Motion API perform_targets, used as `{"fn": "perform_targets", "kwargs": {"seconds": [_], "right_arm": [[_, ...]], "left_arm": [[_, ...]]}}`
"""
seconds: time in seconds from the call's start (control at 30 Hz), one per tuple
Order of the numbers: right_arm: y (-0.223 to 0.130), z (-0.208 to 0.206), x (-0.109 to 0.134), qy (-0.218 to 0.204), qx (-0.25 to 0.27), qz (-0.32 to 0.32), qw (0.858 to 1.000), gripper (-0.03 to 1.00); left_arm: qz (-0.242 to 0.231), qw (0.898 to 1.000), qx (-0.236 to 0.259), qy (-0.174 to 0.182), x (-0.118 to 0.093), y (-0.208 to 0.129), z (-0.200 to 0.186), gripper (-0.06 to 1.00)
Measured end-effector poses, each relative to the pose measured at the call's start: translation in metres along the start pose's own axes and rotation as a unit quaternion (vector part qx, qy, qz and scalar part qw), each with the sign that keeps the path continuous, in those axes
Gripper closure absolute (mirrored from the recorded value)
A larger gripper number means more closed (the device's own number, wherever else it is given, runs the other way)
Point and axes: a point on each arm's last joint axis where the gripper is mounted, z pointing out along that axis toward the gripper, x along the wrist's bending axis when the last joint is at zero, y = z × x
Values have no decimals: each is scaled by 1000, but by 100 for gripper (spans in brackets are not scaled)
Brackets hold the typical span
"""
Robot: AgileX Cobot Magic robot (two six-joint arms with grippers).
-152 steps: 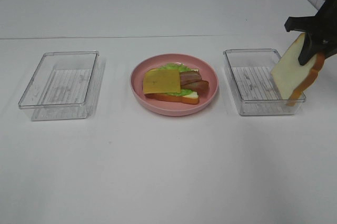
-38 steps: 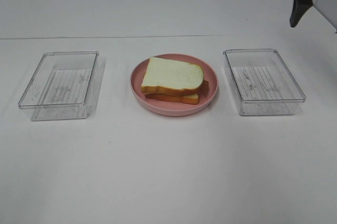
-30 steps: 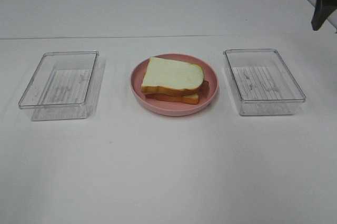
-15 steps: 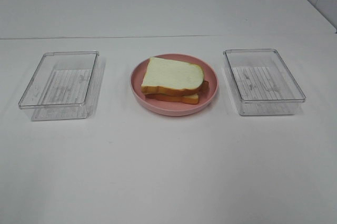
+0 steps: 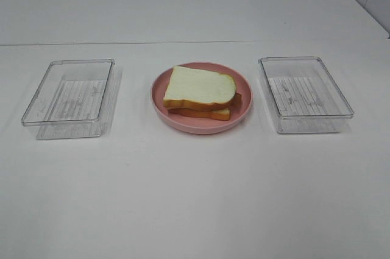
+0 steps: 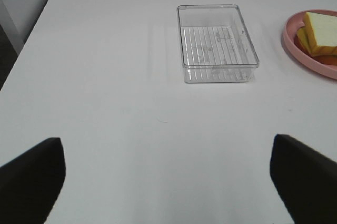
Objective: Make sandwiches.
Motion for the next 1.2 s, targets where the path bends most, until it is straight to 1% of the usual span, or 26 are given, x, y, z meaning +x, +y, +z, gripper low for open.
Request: {"fn": "perform_targets", "kwargs": {"seconds": [0.03,0.07,0.13,0.17,0.23,0.3,0.33,0.37,0.47,1.13,1.2], "right_arm": [[0,0,0,0,0,0,1000,12],[-10,0,-1,0,3,3,1000,12],[-15,0,-1,0,2,4,1000,12],[-22,0,-2,1,-6,5,1000,12],[-25,-1,-2,2,-12,8,1000,12],[-31,-6,-3,5,-46,12,999,12],[-31,-6,-3,5,-46,12,999,12],[-35,-6,-4,6,-65,13,998,12],[-37,-7,-4,6,-74,13,997,12],[-37,-6,-5,4,-73,12,997,12],[-37,-6,-6,-3,-74,10,997,12]], "left_arm": [[0,1000,0,0,0,0,0,-3],[0,1000,0,0,0,0,0,-3],[0,1000,0,0,0,0,0,-3],[0,1000,0,0,0,0,0,-3],[1,1000,0,0,0,0,0,-3],[1,1000,0,0,0,0,0,-3],[1,1000,0,0,0,0,0,-3],[1,1000,0,0,0,0,0,-3],[1,1000,0,0,0,0,0,-3],[1,1000,0,0,0,0,0,-3],[1,1000,0,0,0,0,0,-3]]}}
